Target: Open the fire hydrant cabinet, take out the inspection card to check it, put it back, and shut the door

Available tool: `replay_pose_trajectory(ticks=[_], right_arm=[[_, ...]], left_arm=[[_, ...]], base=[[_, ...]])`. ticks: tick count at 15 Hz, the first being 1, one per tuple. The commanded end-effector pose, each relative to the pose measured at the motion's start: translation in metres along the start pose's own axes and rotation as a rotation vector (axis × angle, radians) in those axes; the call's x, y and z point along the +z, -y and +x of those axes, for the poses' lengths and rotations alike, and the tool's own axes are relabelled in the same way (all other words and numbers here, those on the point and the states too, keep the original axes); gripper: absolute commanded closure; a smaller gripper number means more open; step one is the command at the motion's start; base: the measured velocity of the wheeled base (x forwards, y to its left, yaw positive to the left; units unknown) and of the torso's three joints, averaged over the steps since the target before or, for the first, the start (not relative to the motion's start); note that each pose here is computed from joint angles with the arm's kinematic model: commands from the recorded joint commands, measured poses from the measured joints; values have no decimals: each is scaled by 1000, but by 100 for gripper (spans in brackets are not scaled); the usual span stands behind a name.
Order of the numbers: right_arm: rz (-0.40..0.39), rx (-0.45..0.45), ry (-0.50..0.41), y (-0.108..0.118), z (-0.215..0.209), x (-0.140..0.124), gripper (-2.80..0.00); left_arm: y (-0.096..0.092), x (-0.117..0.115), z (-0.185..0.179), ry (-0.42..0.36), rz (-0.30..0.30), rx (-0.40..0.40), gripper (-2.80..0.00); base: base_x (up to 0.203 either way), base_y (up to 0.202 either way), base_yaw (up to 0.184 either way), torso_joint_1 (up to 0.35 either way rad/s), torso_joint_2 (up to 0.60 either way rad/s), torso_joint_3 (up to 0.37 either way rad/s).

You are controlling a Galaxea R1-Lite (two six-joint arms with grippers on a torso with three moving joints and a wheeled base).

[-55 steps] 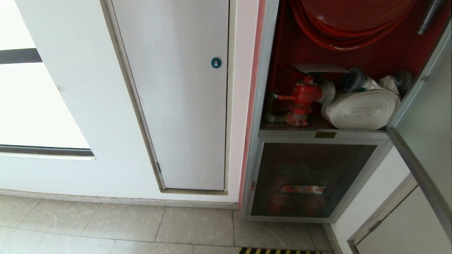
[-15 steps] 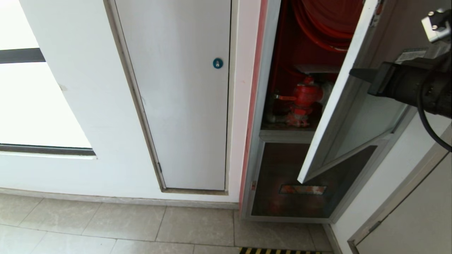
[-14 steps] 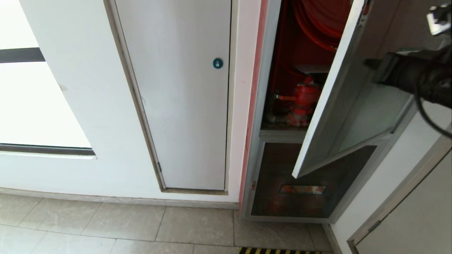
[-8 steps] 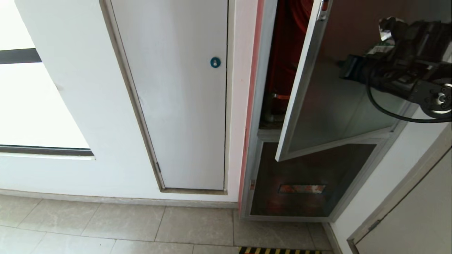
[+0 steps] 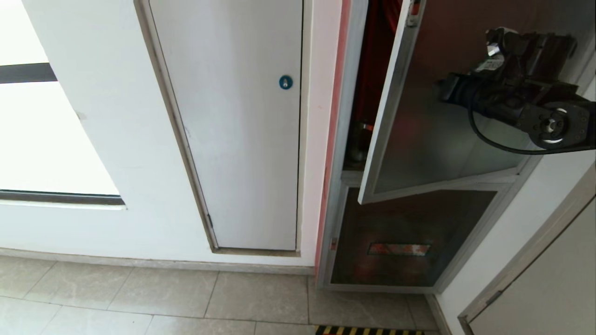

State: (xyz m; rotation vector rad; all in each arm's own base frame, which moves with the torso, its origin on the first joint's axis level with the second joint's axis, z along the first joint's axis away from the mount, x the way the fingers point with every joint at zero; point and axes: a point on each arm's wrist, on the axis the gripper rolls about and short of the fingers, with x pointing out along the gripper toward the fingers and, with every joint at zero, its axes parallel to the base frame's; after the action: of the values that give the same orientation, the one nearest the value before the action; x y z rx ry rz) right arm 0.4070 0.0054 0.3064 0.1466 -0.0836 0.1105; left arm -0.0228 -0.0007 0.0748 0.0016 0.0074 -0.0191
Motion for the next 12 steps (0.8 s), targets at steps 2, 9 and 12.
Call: replay_pose_trajectory(ticks=[2,9,12], right_arm=[[1,-1,0,2,12,0,0],[4,-3,-16,0,11,12,0],[4,-3,-13,-4,-11,25,0]], left_arm=[[0,0,0,0,0,1,0],[0,0,0,-1,0,1,0],[0,0,0,-2,0,1,0]], base=[[0,0,0,0,0,0],[0,0,0,0,0,0],[0,0,0,0,0,0]])
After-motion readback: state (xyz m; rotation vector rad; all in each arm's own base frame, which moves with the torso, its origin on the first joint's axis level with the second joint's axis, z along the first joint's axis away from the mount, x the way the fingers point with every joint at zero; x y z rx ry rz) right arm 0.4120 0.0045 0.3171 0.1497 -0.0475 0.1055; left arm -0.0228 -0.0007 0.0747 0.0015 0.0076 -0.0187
